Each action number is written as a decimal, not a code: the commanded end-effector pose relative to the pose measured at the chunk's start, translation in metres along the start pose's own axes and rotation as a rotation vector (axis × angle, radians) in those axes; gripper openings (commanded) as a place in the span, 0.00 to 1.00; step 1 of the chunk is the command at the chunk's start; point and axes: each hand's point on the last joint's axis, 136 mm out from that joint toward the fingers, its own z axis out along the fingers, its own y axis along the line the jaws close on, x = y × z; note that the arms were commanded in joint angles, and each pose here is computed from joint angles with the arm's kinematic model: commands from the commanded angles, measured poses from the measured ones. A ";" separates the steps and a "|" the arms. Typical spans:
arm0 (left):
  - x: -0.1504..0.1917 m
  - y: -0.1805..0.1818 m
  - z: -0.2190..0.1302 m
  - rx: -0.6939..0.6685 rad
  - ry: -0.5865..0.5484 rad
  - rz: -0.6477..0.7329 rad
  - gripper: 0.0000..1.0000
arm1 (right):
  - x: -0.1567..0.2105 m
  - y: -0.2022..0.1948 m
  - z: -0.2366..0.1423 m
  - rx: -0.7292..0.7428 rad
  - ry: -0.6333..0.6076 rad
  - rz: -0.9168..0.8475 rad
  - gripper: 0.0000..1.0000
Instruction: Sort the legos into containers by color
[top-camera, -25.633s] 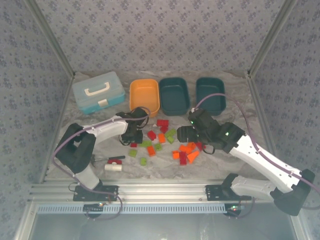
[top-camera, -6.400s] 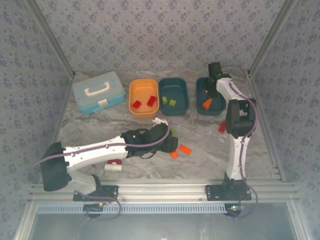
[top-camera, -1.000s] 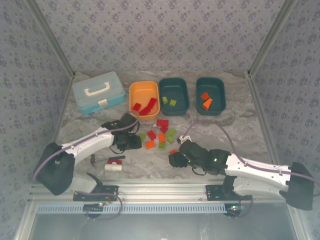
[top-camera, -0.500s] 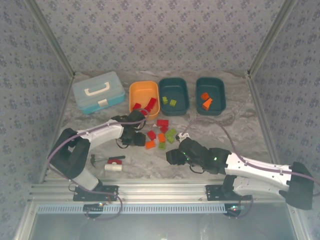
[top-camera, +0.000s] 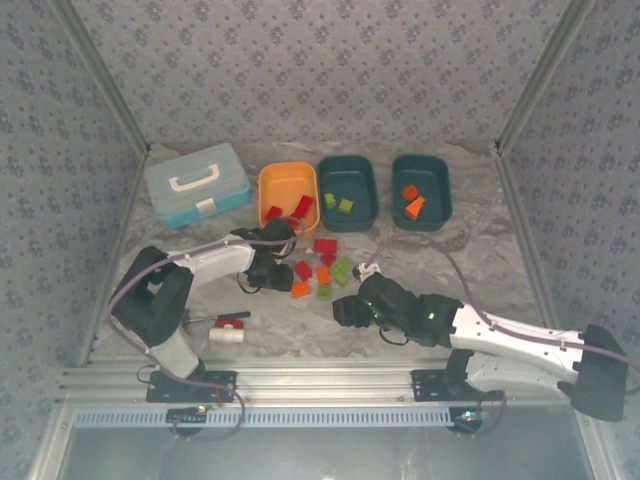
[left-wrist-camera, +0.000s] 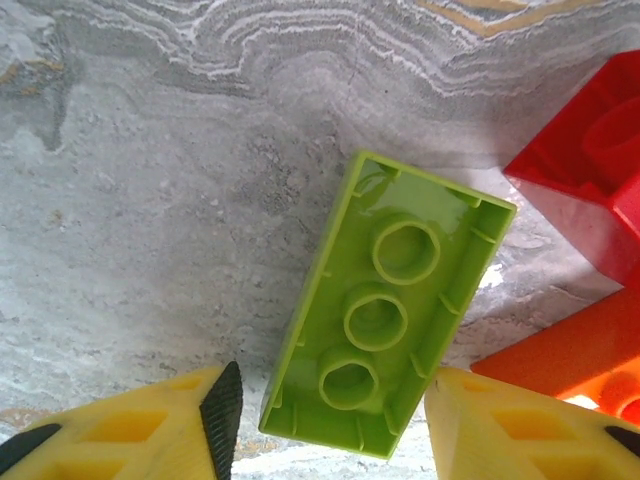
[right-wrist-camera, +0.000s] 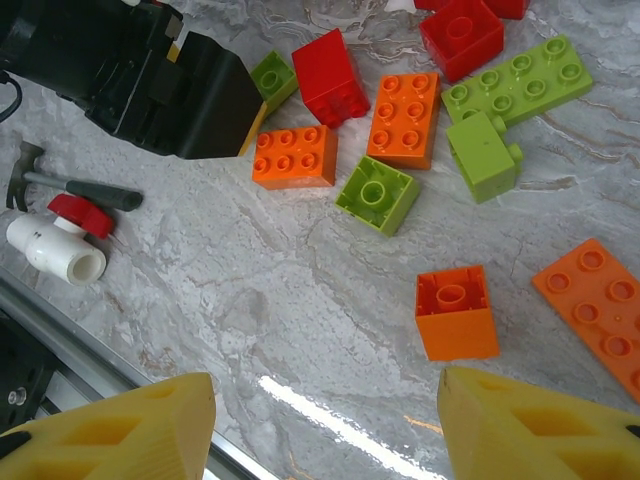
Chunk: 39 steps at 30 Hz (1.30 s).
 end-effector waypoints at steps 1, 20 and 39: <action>-0.007 -0.008 0.001 -0.003 -0.013 0.037 0.49 | -0.010 0.003 -0.005 -0.005 -0.023 0.021 0.62; -0.070 -0.056 -0.103 0.170 -0.227 -0.007 0.30 | -0.039 -0.043 -0.040 0.165 -0.157 0.126 0.62; -0.226 -0.140 -0.033 0.171 -0.207 0.028 0.30 | -0.056 -0.094 -0.053 0.273 -0.173 0.327 0.60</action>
